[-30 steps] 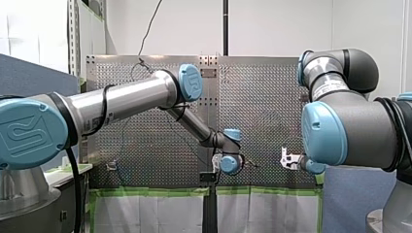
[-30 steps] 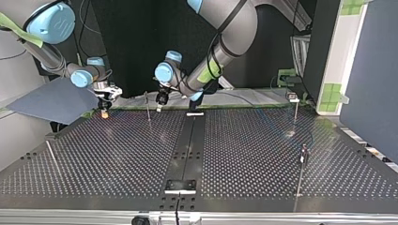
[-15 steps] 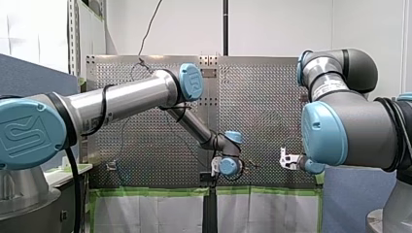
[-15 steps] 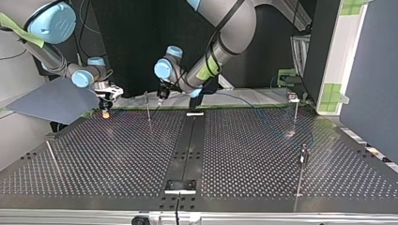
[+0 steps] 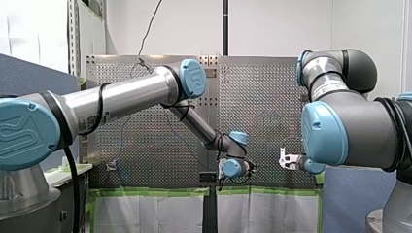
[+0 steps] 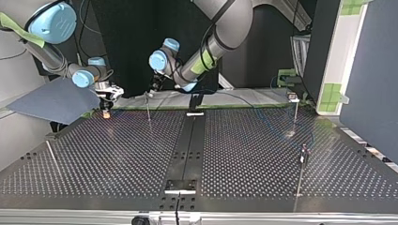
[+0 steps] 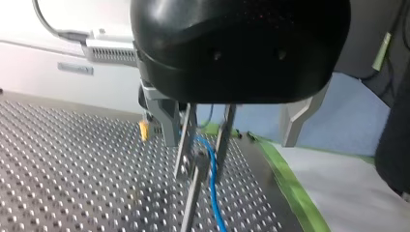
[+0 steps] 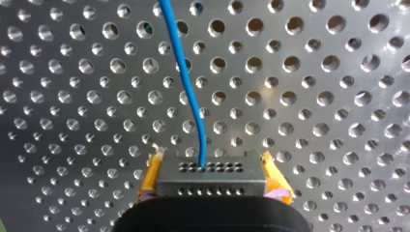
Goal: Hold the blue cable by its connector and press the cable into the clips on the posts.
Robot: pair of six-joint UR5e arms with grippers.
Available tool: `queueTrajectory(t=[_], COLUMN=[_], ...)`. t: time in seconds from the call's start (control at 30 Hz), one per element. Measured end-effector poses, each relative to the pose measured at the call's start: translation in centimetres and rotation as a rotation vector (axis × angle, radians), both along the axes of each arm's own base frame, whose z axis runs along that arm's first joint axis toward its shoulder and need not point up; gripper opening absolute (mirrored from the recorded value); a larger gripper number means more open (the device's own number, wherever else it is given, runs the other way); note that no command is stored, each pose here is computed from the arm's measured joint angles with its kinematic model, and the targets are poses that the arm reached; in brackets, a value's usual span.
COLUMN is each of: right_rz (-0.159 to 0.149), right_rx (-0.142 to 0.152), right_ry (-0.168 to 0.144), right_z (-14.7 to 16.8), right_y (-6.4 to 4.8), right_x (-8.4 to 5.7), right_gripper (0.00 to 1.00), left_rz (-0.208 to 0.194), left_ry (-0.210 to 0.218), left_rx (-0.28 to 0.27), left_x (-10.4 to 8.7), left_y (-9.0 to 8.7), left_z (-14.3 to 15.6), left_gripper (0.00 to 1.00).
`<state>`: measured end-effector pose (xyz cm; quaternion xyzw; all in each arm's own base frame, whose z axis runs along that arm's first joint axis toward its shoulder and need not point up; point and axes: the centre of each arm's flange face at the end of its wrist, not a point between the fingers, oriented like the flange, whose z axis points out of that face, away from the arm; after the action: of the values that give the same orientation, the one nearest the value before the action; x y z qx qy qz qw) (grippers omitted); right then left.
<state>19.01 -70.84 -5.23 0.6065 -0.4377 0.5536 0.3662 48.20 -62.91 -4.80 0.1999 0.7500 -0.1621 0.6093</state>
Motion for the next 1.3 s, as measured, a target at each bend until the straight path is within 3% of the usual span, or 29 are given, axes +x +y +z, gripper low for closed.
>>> queueTrajectory(t=[0.3,1.0,1.3], right_rz=[0.002,0.002,0.002], right_rx=[0.0,-0.001,0.0], right_ry=[0.0,-0.001,-0.001], right_z=[0.0,0.0,0.0], right_y=[0.0,0.0,0.0], right_x=[0.2,0.2,0.2], right_gripper=[0.0,0.0,0.0], left_rz=[-0.024,-0.027,-0.034], left_ry=[-0.012,-0.012,0.008], left_rx=[-0.039,-0.052,-0.01], left_x=[-1.2,-1.4,-2.2], left_y=[-1.5,-1.7,-1.3], left_z=[0.4,0.4,0.6], left_gripper=[1.0,1.0,1.0])
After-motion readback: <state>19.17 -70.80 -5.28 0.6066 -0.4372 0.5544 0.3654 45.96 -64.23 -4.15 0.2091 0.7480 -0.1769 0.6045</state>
